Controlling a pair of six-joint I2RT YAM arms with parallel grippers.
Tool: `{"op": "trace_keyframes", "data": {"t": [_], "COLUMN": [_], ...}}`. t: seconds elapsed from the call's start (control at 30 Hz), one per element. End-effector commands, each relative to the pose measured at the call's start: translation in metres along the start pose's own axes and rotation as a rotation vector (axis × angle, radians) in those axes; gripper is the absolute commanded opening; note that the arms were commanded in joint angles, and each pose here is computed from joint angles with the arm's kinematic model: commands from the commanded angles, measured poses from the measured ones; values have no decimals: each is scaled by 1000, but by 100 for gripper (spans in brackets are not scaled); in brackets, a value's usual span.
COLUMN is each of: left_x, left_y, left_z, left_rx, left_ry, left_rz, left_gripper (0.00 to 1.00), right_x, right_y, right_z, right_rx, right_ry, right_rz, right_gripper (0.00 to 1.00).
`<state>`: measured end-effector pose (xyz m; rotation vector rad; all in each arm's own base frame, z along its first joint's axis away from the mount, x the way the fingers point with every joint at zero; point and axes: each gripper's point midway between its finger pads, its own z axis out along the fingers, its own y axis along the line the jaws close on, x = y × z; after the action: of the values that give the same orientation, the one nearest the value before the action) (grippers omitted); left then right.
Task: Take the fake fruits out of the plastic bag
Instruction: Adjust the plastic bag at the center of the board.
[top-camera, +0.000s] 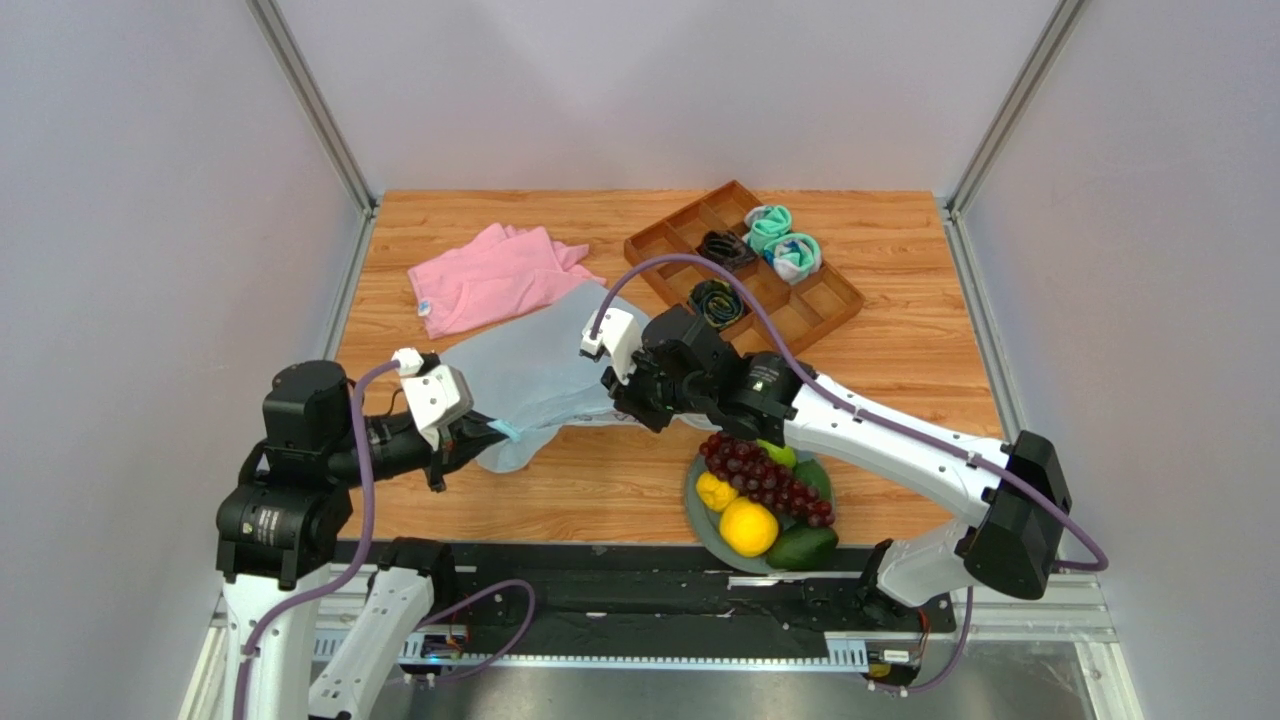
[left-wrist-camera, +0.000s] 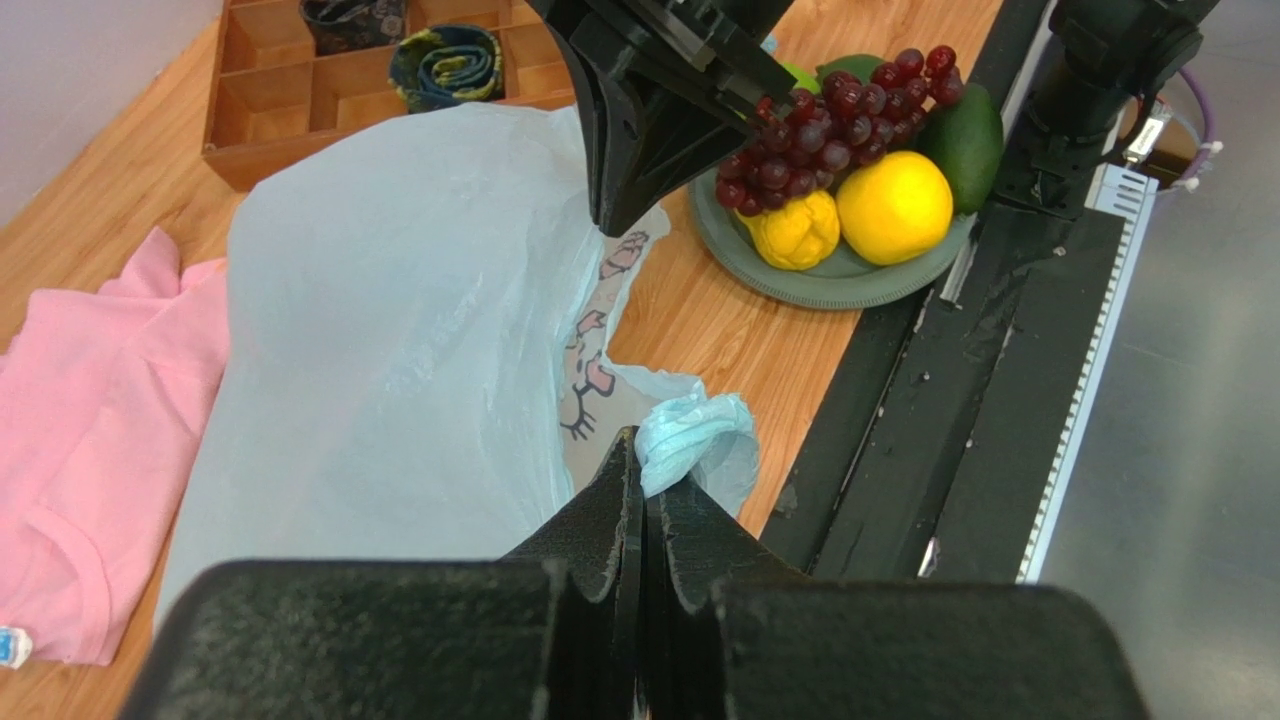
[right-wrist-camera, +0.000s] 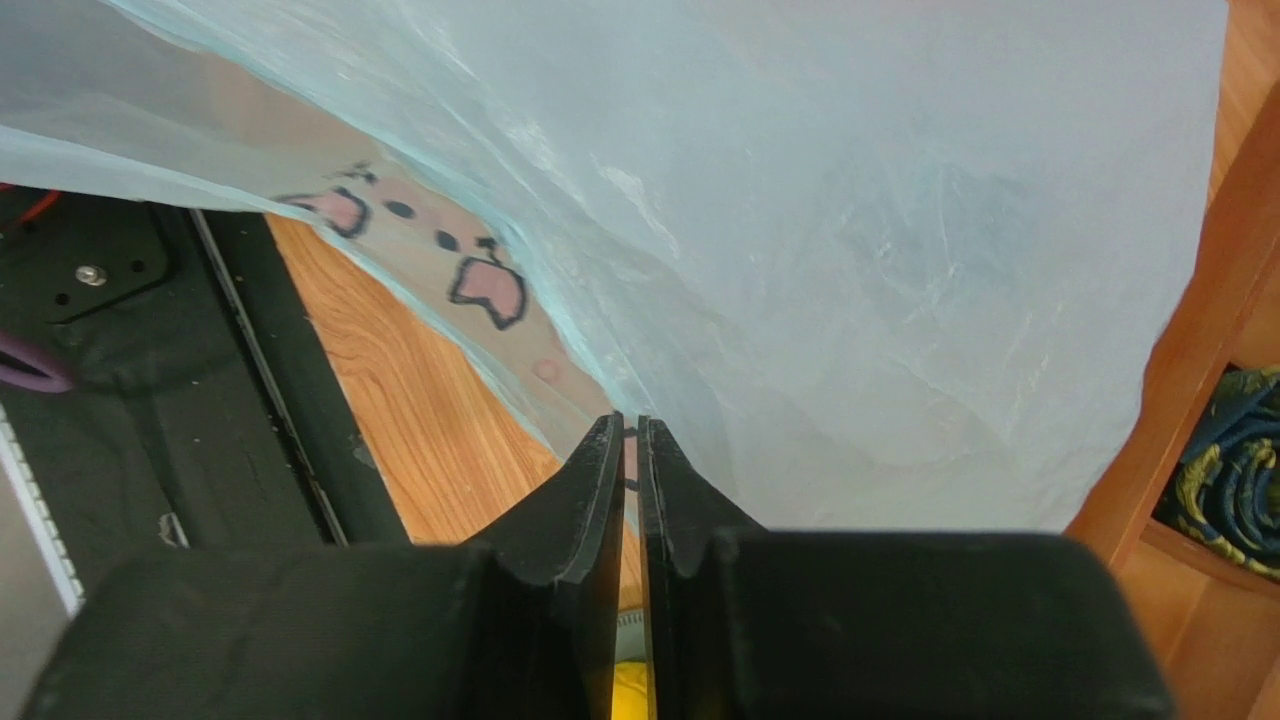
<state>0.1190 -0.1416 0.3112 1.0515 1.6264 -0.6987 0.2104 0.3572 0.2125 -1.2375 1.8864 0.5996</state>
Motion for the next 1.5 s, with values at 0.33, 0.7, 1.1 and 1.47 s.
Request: {"op": "trace_keyframes", "data": {"t": [0.33,0.7,1.1,1.47], "left_x": [-12,-16,-11,-4], "left_y": [-13,-24,-33,-43], "left_z": [-20,-29,-29,-31], "left_rx": [-40,-30,-17,7], "left_ry": [0,3,-29,-17], "left_rz": [72,95,93,53], "left_gripper": [0,0,0,0], "right_x": [7,-27,-111,-41], "right_y": [-18,-62,-57,43], "right_z": [21,45,29,12], "right_rx": [85,339,332,-129], "right_ry": [23,-75,-279,-155], "right_rz": [-30,-115,-45,-47], "right_gripper": [8,0,10,18]}}
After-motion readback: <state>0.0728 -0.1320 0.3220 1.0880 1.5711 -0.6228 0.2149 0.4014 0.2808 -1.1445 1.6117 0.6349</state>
